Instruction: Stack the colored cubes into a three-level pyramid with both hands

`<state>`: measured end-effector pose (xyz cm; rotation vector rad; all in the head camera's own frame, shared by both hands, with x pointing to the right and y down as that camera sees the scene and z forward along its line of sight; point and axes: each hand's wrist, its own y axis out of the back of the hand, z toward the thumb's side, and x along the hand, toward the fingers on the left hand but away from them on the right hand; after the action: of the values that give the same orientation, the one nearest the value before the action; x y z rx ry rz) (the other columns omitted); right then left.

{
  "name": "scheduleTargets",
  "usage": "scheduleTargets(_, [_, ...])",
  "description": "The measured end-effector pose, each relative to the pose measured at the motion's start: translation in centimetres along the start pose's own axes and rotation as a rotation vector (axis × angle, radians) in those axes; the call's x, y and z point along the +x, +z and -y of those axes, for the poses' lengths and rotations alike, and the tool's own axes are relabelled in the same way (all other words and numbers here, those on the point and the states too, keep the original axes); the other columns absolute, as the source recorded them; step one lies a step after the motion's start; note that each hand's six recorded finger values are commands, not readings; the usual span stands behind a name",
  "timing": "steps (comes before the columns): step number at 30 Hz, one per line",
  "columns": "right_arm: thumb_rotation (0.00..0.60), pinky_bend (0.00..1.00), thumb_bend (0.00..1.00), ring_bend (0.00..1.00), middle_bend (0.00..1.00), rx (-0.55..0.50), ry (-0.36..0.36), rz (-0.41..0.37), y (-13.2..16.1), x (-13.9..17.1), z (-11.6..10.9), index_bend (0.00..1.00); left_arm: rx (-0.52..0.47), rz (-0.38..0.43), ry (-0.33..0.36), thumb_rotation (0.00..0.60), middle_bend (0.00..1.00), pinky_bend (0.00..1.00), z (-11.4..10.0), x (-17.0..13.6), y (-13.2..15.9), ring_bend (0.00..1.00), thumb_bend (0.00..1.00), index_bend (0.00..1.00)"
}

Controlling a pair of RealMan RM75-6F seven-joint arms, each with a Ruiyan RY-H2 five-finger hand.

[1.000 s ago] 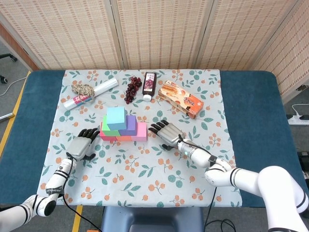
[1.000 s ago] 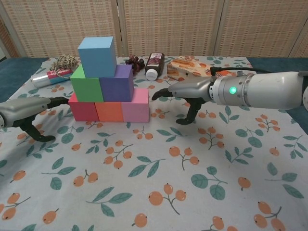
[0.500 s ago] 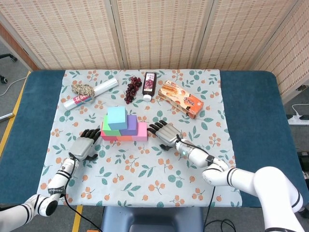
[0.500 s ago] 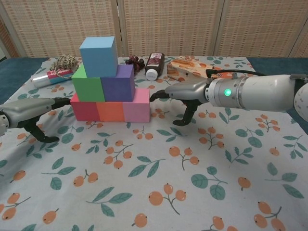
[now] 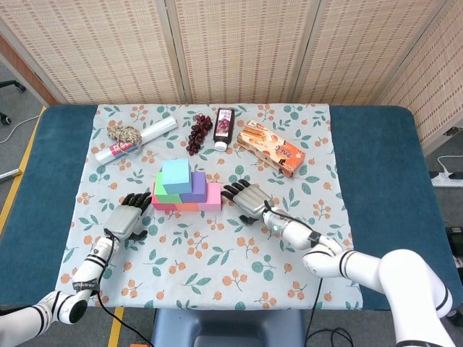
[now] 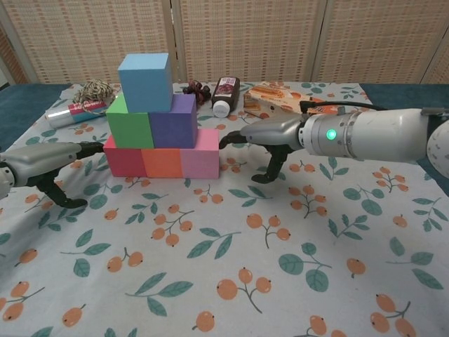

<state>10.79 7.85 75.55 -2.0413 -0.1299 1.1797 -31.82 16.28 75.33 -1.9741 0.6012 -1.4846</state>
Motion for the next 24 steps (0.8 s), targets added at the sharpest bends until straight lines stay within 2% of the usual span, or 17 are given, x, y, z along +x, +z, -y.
scheduleTargets(12, [0.6, 0.0, 0.35, 0.0, 0.0, -0.002, -0.013, 0.015, -1.3, 1.8, -1.3, 0.0, -0.03, -0.021, 0.023, 0.6, 0.0, 0.0, -0.5, -1.0, -1.0, 0.0, 0.3, 0.06])
scheduleTargets(24, [0.6, 0.0, 0.35, 0.0, 0.0, -0.052, -0.132, 0.061, -3.7, 7.0, -6.9, 0.0, -0.076, -0.047, 0.133, 0.6, 0.0, 0.0, -3.9, -4.2, -2.9, 0.0, 0.3, 0.06])
